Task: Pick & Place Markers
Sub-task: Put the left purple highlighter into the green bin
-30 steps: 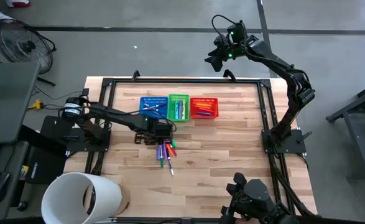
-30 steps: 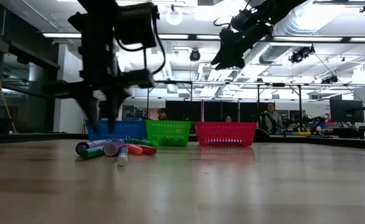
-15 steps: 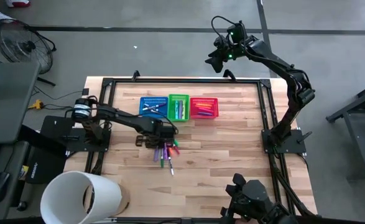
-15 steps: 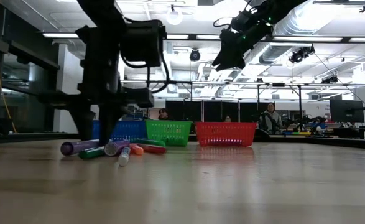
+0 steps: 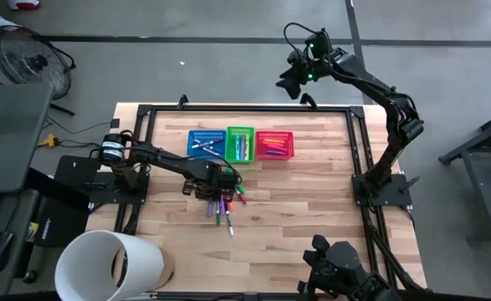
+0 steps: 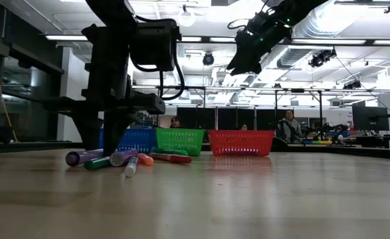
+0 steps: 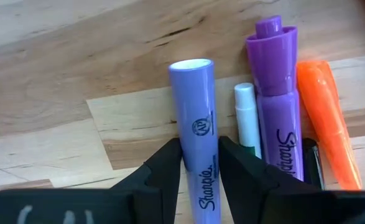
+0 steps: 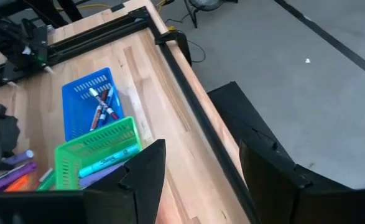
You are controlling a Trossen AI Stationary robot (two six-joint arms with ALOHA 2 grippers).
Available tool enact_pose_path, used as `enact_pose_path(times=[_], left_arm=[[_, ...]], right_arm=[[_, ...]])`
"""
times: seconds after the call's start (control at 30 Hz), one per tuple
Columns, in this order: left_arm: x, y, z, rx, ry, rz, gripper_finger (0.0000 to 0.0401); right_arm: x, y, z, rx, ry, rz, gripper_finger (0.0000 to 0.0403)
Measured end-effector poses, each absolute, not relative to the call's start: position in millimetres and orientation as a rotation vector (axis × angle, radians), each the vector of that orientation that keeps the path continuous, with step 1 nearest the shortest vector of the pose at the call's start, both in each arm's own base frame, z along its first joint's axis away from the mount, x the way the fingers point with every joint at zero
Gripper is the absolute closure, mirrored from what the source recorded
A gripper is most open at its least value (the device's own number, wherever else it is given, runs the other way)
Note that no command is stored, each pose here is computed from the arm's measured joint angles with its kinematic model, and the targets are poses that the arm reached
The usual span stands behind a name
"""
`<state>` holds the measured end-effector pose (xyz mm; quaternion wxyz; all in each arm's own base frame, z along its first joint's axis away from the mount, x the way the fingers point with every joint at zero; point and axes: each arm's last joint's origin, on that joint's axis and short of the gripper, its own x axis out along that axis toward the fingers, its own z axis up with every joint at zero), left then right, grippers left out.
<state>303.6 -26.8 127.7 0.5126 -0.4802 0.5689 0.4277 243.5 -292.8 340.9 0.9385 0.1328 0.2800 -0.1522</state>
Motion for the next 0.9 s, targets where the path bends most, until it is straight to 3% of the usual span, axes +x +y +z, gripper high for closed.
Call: enact_pose_path(times=[0.37, 0.6, 0.9], left_arm=[[303.4, -29.1, 126.8, -1.183, 1.376, 1.03, 0.0297], [304.0, -29.3, 126.8, -1.178, 1.37, 1.021, 0.0342], [301.7, -29.1, 133.0, -1.123, 1.36, 0.978, 0.0342]], right_arm=[[243.5, -292.6, 340.8, 0.264, 0.572, -0.302, 0.0208], [243.5, -292.5, 340.7, 0.267, 0.573, -0.301, 0.0208], [243.3, -292.2, 340.3, 0.27, 0.577, -0.3, 0.0208]])
